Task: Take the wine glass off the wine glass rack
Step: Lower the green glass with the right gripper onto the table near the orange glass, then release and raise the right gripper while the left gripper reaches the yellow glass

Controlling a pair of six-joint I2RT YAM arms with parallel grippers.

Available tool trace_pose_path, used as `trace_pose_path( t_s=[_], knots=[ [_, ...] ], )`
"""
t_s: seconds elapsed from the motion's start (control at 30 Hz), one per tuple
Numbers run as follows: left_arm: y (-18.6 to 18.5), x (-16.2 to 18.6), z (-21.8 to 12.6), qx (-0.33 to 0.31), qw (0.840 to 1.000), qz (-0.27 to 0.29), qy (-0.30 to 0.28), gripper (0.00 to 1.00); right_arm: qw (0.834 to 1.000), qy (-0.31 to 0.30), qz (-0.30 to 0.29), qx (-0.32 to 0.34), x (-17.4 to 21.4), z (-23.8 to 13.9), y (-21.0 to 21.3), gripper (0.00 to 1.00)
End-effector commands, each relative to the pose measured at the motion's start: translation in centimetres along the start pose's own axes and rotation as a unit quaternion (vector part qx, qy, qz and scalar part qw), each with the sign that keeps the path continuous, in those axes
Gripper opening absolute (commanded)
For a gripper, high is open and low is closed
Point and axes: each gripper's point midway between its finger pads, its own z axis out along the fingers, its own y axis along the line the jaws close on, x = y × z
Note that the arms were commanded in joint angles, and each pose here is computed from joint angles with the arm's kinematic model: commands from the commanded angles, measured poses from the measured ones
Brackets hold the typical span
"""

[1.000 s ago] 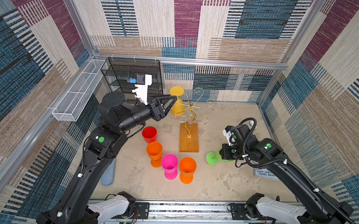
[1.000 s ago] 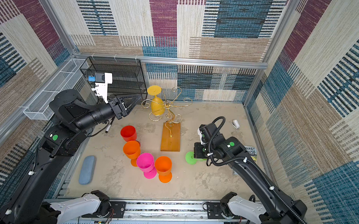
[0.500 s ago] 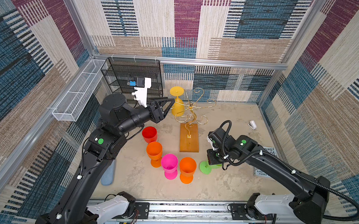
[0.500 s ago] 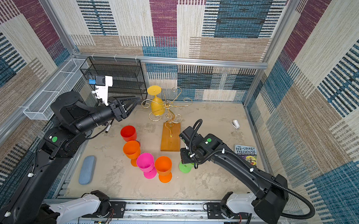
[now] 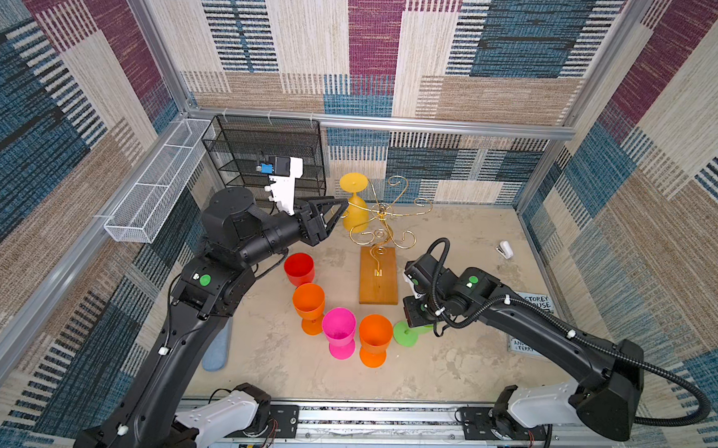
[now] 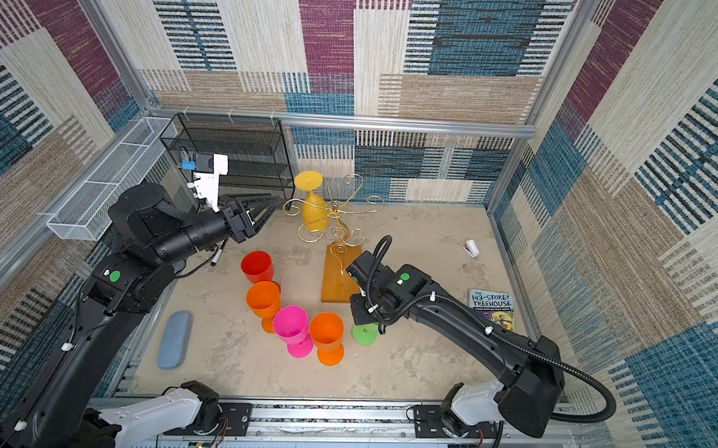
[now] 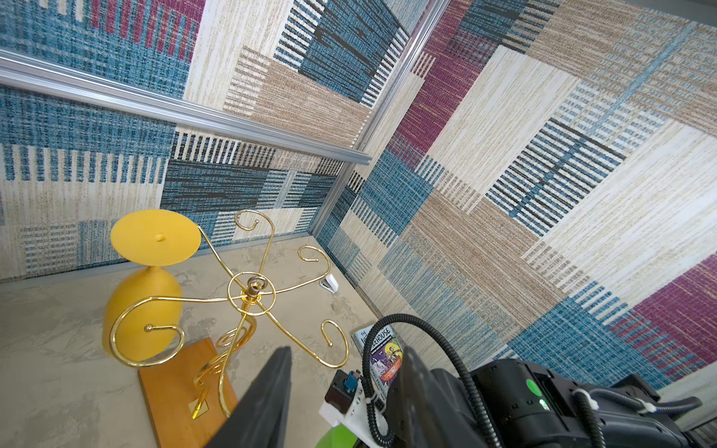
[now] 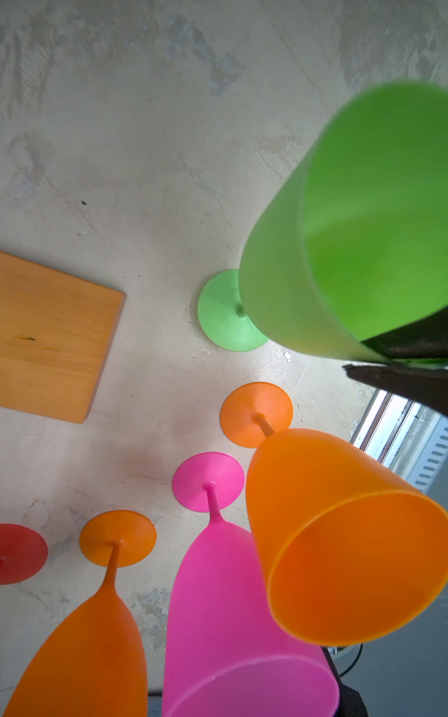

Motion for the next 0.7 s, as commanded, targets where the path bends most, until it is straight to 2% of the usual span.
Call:
trace_pose_path(
  t_s=[0.0, 0.2, 0.4, 0.57, 0.67],
  knots=[
    [-0.5, -0.5, 0.1, 0.015, 1.000, 0.001, -0.009, 0.48, 1.000, -0.011, -0.010, -0.012, -0.7, -0.3, 0.7, 0.20],
    [-0.4, -0.7, 0.0, 0.015, 1.000, -0.002, -0.010, 0.48, 1.000, -0.014, -0.009, -0.010, -0.7, -0.6, 0.6, 0.27],
    [0.0, -0.9, 0.3, 0.019, 1.000, -0.016, -0.009, 0.48, 0.996, -0.062, -0.010, -0.060, -1.8, -3.3, 2.2, 0.30],
    [1.0, -1.2, 1.6, 0.053, 0.996, -0.078, 0.005, 0.49, 0.989, -0.116, -0.006, -0.096, -2.4, -6.2, 2.7, 0.32],
    [3.0, -1.8, 2.4, 0.061, 0.991, -0.122, 0.002, 0.49, 0.982, -0.170, 0.014, -0.080, -3.0, -8.5, 1.3, 0.36]
  ],
)
